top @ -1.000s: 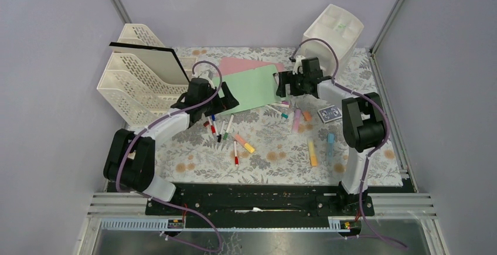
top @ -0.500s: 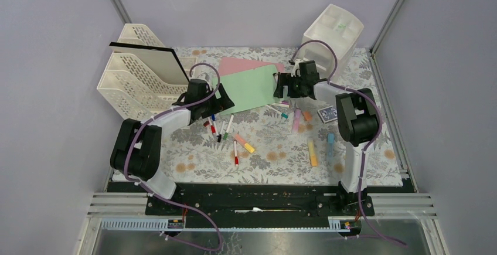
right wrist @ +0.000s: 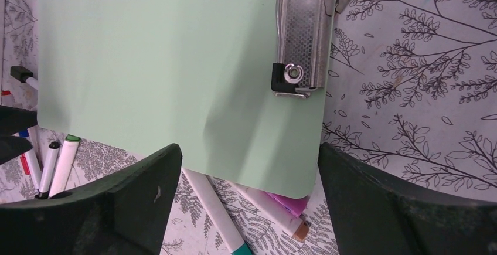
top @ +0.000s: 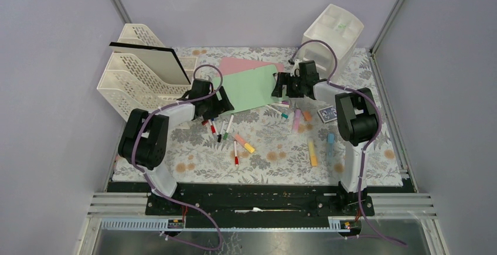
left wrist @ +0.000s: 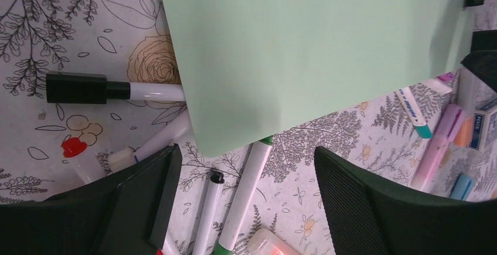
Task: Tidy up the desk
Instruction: Pick up the folder from the center of the board.
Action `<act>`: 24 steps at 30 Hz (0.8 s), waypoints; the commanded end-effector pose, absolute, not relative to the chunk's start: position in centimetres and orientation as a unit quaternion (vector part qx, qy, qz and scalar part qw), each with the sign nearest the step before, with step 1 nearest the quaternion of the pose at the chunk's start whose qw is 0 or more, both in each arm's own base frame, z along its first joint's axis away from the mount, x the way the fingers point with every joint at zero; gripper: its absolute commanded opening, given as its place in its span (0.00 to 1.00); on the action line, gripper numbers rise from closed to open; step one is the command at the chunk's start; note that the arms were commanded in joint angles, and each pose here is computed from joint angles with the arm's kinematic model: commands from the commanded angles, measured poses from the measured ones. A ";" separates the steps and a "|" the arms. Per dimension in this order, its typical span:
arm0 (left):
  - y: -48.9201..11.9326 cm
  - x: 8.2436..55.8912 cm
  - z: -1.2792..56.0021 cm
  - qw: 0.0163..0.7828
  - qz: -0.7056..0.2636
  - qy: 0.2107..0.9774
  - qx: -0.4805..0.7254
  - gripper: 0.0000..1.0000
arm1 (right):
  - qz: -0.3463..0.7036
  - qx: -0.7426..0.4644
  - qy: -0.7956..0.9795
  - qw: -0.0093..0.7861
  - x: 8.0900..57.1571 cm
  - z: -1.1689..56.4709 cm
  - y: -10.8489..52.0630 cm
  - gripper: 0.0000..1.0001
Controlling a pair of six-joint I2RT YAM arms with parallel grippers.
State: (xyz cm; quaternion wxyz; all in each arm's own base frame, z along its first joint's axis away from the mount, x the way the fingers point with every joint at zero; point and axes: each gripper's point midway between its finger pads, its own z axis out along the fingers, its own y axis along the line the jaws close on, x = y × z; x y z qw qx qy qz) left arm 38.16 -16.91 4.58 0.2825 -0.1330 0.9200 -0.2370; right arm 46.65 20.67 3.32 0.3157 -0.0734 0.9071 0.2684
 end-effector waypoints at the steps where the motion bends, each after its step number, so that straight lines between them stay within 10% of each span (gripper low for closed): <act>1: -17.2 39.3 5.1 0.284 -0.240 0.919 -0.133 0.87 | 0.294 -0.063 0.902 0.312 46.8 3.9 21.5 0.91; 24: -18.6 39.7 6.2 0.264 -0.329 0.885 -0.195 0.75 | 0.322 -0.038 0.876 0.358 46.0 9.5 21.6 0.68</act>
